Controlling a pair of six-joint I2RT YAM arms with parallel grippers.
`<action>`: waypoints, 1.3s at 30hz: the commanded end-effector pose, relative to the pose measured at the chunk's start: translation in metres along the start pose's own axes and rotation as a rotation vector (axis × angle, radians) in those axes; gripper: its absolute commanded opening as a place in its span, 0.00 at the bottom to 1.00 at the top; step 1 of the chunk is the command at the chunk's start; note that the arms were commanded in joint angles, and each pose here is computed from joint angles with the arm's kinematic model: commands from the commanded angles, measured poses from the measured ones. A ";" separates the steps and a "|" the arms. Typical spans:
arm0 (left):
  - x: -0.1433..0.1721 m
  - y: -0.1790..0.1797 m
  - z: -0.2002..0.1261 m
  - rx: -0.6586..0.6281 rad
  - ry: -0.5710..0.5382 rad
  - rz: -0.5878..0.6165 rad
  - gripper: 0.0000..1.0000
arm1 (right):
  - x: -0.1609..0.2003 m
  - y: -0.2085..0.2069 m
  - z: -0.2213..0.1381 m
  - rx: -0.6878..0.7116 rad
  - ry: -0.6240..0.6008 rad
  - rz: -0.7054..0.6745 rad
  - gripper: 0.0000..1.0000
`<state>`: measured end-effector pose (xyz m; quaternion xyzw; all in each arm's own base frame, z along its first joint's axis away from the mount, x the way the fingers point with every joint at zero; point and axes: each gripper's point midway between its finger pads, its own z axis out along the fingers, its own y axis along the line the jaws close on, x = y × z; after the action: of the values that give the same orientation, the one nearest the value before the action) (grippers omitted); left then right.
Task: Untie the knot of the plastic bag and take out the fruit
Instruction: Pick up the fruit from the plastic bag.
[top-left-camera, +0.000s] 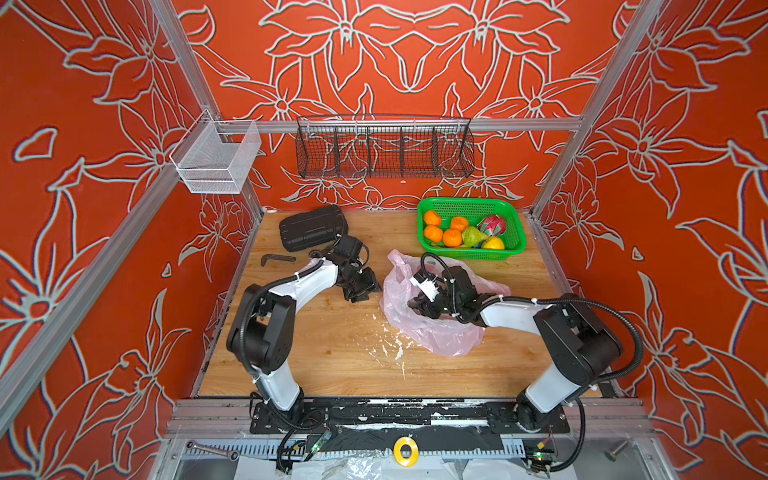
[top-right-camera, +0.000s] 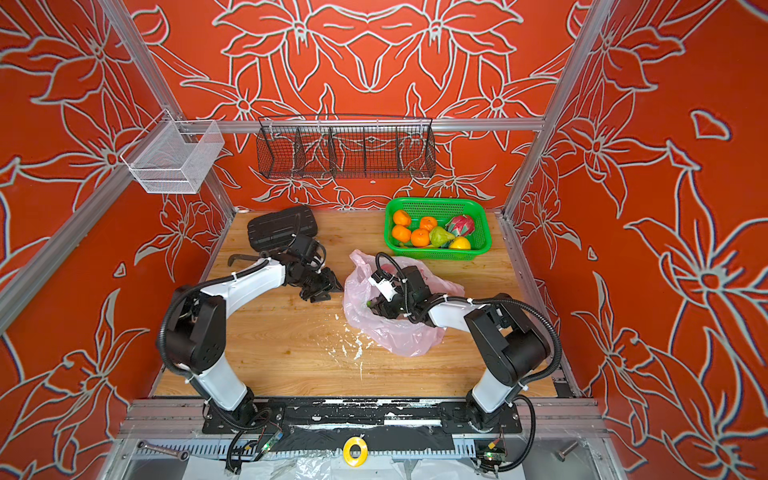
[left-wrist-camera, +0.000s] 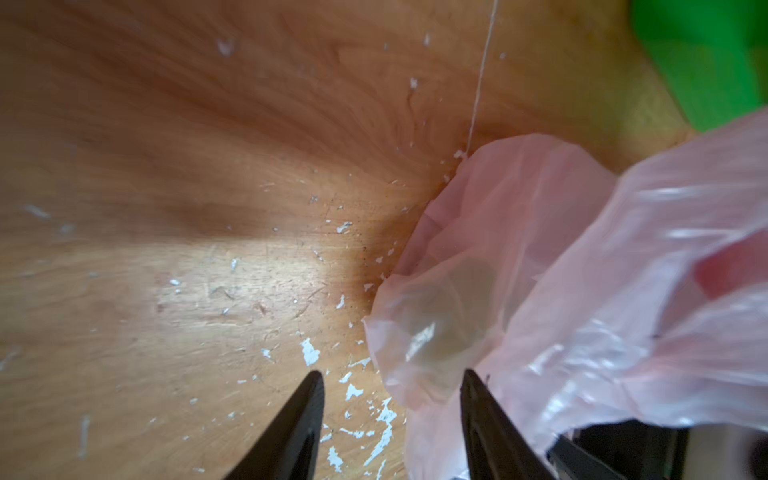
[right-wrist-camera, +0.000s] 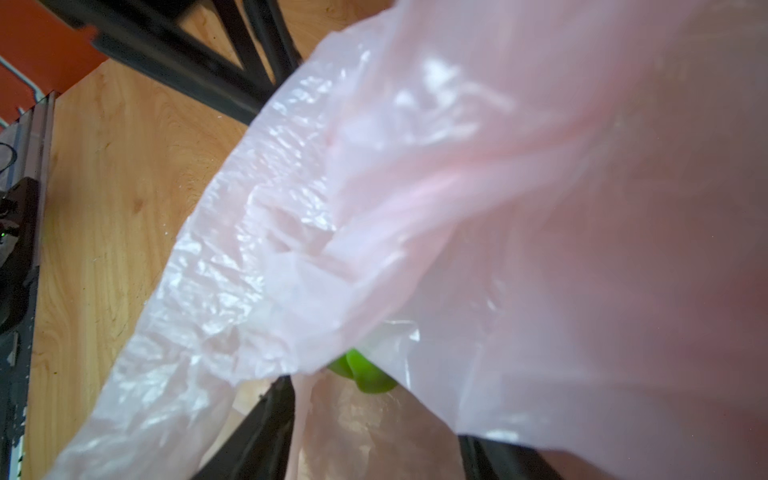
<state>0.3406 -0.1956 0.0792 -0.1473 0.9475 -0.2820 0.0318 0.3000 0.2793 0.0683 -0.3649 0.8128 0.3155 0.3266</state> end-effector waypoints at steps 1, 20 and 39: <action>0.009 -0.009 0.014 0.063 0.093 -0.016 0.50 | -0.010 0.009 -0.002 -0.037 -0.025 -0.056 0.70; 0.020 -0.016 0.064 0.076 0.174 -0.032 0.13 | -0.028 0.016 0.034 -0.086 -0.058 -0.024 0.83; -0.007 0.019 0.042 -0.090 0.048 -0.109 0.00 | -0.012 -0.003 -0.001 0.100 -0.035 -0.017 0.57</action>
<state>0.3479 -0.2167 0.0294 -0.1755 0.9463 -0.2707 -0.0219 0.3048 0.2928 0.0692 -0.3571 0.8153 0.2973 0.3456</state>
